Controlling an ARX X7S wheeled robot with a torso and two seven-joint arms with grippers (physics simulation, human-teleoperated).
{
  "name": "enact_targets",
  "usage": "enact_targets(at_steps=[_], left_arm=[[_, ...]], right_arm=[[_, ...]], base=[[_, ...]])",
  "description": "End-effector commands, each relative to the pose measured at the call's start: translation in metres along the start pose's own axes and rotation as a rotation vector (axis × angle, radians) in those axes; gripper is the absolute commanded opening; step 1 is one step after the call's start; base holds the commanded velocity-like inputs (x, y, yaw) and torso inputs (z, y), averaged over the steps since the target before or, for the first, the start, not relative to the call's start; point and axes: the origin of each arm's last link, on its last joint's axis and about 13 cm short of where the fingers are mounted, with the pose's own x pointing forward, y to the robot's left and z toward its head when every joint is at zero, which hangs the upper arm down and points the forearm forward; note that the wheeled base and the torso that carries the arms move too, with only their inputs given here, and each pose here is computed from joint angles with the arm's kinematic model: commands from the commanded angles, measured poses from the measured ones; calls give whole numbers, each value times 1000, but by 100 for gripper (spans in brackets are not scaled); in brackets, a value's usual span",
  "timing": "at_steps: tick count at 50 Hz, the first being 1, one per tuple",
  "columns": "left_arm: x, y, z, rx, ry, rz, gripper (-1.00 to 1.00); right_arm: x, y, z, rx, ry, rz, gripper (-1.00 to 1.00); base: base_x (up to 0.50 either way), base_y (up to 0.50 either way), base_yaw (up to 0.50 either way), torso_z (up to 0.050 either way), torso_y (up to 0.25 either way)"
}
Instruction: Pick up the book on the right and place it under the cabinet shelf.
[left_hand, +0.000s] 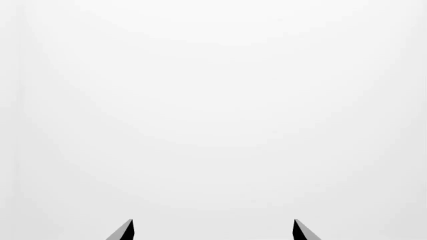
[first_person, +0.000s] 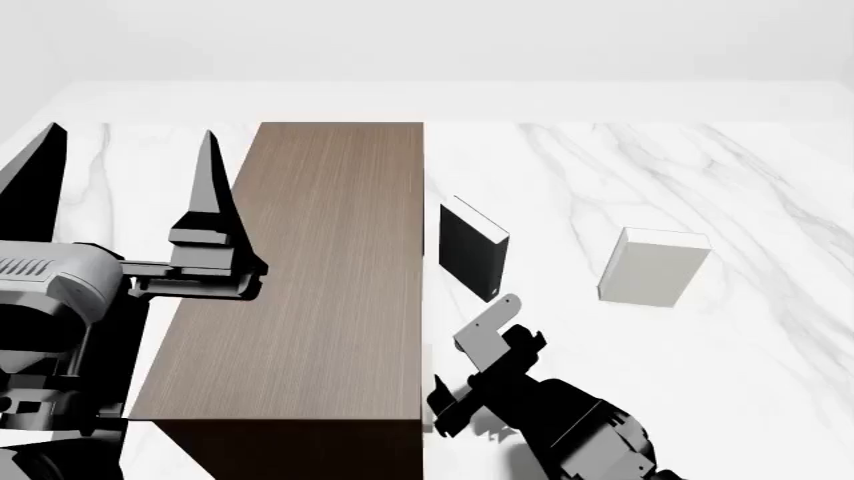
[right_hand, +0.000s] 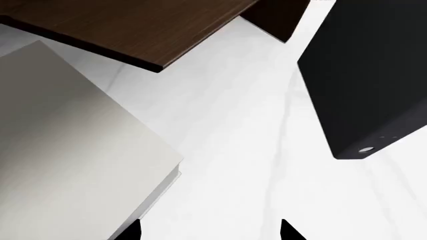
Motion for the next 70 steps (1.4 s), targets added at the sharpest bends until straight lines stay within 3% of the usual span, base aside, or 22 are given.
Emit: enact_targets(at_steps=[1, 34, 53, 70], left_arm=[[0, 0, 0, -1, 0, 1, 100], [0, 0, 1, -2, -2, -2, 100], [-1, 0, 2, -2, -2, -5, 100], [-1, 0, 2, -4, -3, -3, 100]], right_arm=[[3, 6, 5, 11, -16, 40, 100], [11, 11, 11, 14, -35, 59, 100], [-11, -13, 4, 42, -22, -30, 100], [-26, -24, 1, 43, -4, -77, 100]], base=[[0, 0, 0, 0, 0], [0, 0, 0, 0, 0], [-1, -1, -2, 0, 0], [0, 0, 0, 0, 0]])
